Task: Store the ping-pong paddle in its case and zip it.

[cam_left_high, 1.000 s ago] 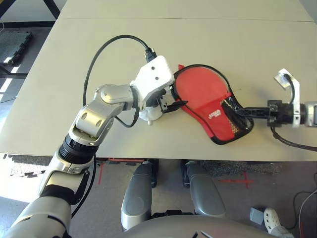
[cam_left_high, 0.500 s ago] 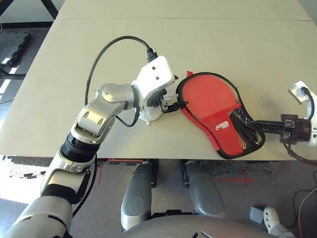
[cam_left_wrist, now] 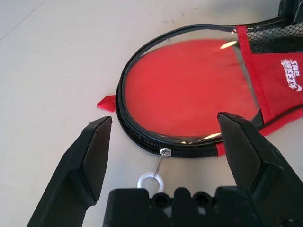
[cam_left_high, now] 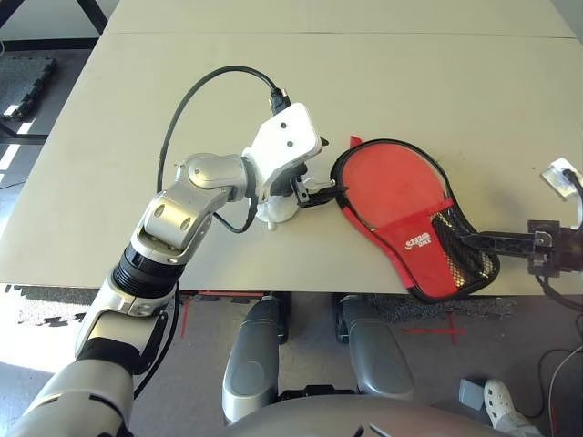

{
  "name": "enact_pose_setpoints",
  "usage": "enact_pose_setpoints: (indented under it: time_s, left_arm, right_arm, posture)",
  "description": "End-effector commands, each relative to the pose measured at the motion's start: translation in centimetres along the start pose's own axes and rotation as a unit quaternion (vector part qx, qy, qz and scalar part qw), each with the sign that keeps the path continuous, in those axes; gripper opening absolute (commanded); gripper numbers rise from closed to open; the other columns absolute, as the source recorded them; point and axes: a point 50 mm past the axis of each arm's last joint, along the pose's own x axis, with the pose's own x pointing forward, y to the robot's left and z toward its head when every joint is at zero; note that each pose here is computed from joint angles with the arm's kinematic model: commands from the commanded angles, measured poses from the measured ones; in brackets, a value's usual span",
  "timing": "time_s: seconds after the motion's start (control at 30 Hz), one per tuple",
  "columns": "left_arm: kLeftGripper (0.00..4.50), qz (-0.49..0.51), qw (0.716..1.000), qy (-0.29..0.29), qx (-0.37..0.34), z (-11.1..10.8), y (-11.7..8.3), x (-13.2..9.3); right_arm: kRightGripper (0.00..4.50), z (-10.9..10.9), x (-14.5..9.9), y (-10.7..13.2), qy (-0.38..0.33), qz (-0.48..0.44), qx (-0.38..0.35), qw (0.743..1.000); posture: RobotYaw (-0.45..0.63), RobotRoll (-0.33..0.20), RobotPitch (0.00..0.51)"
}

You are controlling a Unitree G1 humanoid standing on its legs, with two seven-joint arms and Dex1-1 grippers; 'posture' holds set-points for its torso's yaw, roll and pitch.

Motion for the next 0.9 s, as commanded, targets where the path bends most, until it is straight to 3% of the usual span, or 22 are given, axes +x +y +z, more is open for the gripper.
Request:
enact_pose_setpoints:
  time_s: [0.03,0.2,0.33,0.5,0.9]
  left_arm:
    - [4.5,0.0,1.0,0.006,-0.001,-0.4,-0.1,-0.1]
    - [4.5,0.005,1.0,0.006,-0.001,-0.4,0.0,-0.3]
    - [4.5,0.014,1.0,0.006,0.001,-0.3,0.4,-0.7]
    - [4.5,0.029,0.999,0.013,0.002,-0.3,0.9,-1.6]
    - [4.5,0.075,0.997,0.032,-0.019,0.6,2.1,-5.7]
  right_arm:
    - [2.6,1.8,-1.4,-0.9,-0.008,-0.021,-0.094,0.995]
    - [4.45,5.6,-2.3,-1.4,-0.042,-0.013,-0.216,0.975]
    - [4.48,8.9,-0.3,-1.9,-0.036,-0.006,-0.308,0.951]
    - [4.48,10.5,2.5,-1.9,-0.021,0.034,-0.374,0.927]
    - [4.48,9.3,8.9,-2.2,0.016,0.096,-0.427,0.899]
  posture:
    - [0.06,0.0,0.28]
    - [0.06,0.0,0.272]
    - [0.06,0.0,0.268]
    - [0.09,0.0,0.271]
    - [0.16,0.0,0.291]
